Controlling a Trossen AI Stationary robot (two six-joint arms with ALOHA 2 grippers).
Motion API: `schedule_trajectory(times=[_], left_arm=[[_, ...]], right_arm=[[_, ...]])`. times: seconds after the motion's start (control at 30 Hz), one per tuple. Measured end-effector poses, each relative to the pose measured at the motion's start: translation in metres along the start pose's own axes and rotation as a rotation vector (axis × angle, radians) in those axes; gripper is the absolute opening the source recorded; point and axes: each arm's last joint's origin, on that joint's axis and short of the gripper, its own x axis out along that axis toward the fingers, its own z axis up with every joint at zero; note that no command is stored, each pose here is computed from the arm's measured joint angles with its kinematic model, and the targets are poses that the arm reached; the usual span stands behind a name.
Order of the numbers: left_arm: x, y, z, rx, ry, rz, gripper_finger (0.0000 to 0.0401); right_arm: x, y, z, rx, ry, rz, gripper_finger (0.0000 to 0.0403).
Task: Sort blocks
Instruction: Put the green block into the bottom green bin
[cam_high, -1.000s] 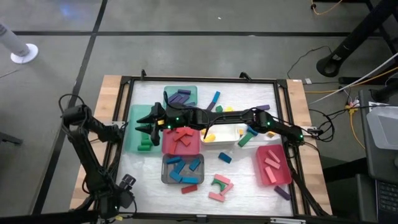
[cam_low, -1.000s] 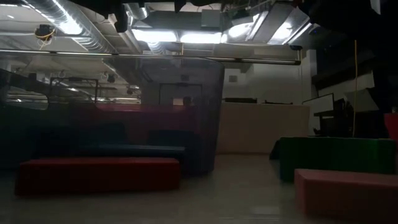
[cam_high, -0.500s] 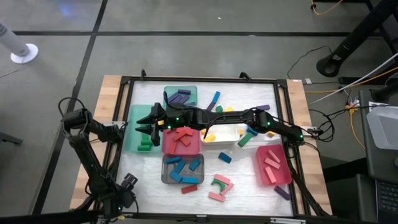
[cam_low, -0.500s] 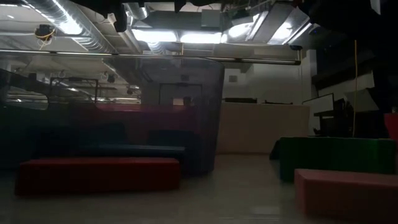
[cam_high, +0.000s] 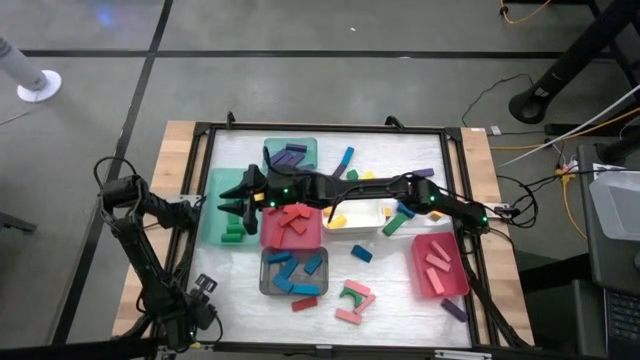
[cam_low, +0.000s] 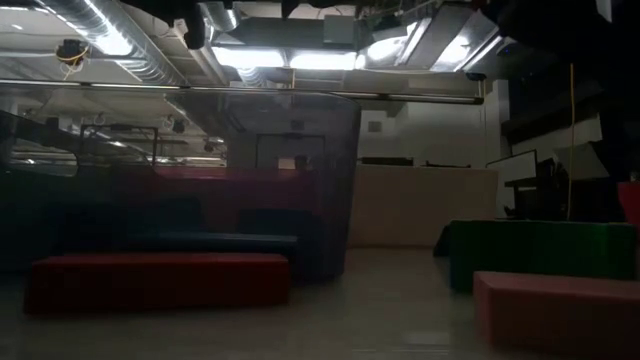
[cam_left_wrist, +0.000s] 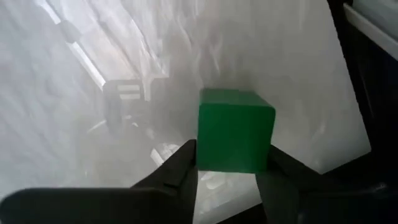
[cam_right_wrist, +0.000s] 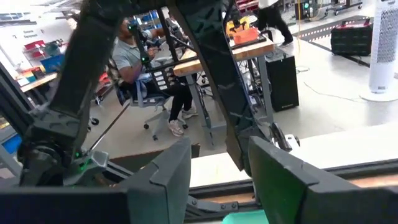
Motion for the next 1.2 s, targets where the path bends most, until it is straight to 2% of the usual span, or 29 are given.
schedule_trajectory(times=[0.3, 0.43, 0.63, 0.73, 0.8, 1.0, 1.1, 1.2], left_arm=[[-0.002, 0.003, 0.001, -0.07, 0.002, -0.001, 0.0111], [-0.013, 0.006, -0.002, -0.127, -0.019, 0.008, 0.0111], [-0.043, 0.022, -0.009, -0.223, -0.126, 0.103, 0.0111], [-0.063, 0.038, -0.016, -0.295, -0.189, 0.183, 0.0111], [-0.076, 0.051, -0.021, -0.355, -0.254, 0.272, 0.0111], [-0.113, 0.095, -0.038, -0.535, -0.546, 0.627, 0.0116], [-0.124, 0.115, -0.044, -0.622, -0.614, 0.77, 0.0114], [-0.13, 0.132, -0.045, -0.694, -0.62, 0.861, 0.0116]], right_arm=[[-0.015, 0.01, 0.028, -0.004, -0.016, 0.005, 0.0163], [-0.025, 0.014, 0.038, 0.004, 0.039, -0.011, 0.0163], [-0.048, 0.021, 0.051, 0.024, 0.193, -0.056, 0.0163], [-0.065, 0.025, 0.056, 0.039, 0.308, -0.089, 0.0163], [-0.077, 0.029, 0.058, 0.052, 0.393, -0.111, 0.0163], [-0.108, 0.052, 0.049, 0.159, 0.67, -0.177, 0.0163], [-0.118, 0.069, 0.036, 0.226, 0.807, -0.216, 0.0163], [-0.128, 0.086, 0.021, 0.276, 0.934, -0.303, 0.0163]])
